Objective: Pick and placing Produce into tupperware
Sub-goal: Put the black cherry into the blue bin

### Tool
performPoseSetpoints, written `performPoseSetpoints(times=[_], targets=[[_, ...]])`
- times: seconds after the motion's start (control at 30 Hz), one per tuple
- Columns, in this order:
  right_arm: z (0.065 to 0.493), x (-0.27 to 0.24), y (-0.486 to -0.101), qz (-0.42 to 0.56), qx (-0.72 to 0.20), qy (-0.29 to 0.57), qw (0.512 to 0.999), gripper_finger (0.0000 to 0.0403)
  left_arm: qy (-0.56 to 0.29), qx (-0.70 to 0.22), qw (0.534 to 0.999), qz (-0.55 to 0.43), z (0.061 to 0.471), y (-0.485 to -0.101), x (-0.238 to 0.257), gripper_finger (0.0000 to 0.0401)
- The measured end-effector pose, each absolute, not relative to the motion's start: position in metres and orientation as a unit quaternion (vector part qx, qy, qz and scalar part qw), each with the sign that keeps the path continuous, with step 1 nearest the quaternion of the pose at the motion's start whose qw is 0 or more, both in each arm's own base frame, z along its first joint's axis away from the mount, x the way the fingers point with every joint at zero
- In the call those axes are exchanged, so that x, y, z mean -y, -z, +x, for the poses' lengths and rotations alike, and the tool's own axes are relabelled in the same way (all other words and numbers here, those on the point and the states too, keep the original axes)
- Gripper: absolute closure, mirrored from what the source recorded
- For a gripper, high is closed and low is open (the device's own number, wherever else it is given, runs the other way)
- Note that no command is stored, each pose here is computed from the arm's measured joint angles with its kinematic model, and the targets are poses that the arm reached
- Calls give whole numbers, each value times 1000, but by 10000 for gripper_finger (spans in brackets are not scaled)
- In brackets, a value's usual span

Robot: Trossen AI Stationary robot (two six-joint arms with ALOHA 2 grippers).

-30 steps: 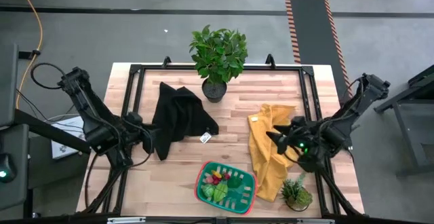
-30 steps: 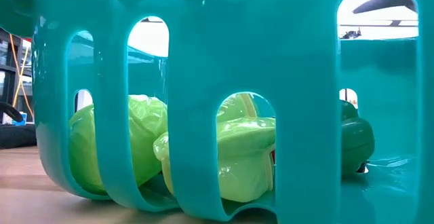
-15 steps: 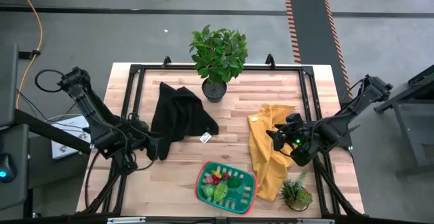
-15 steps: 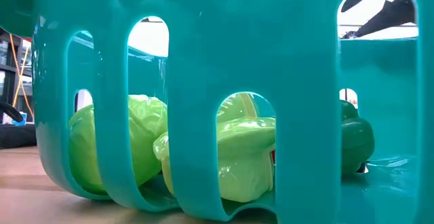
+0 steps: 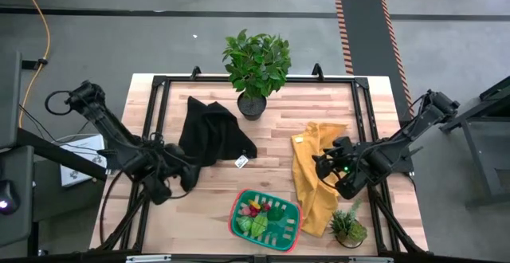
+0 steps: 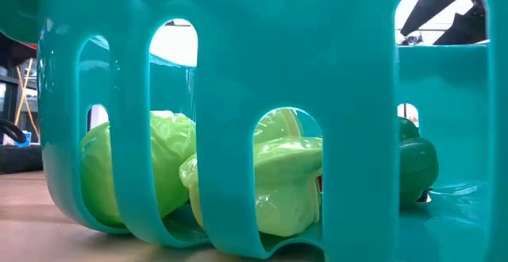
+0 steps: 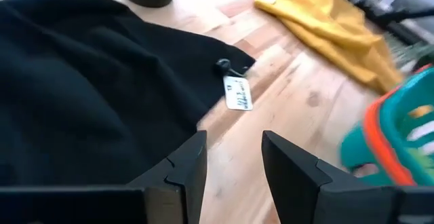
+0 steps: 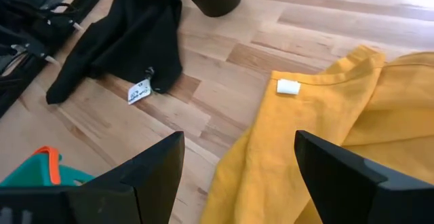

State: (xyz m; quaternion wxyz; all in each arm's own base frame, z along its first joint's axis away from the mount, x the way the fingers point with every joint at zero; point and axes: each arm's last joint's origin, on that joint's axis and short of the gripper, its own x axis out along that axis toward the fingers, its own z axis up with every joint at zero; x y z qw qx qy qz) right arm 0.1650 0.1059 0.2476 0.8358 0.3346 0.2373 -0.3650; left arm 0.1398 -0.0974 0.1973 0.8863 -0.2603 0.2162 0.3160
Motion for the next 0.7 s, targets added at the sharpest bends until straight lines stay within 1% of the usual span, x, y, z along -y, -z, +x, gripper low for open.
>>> performPoseSetpoints(times=[0.23,0.4,0.7], targets=[[166,-107,-248,345,-242,360,833,133,-283,-254,900,-214,169,-184,86,272],[167,-109,-247,359,-255,351,827,133,-279,-265,900,-205,176,-172,76,272],[167,-109,-248,362,-254,349,826,133,-222,-271,917,-189,191,-155,57,272]])
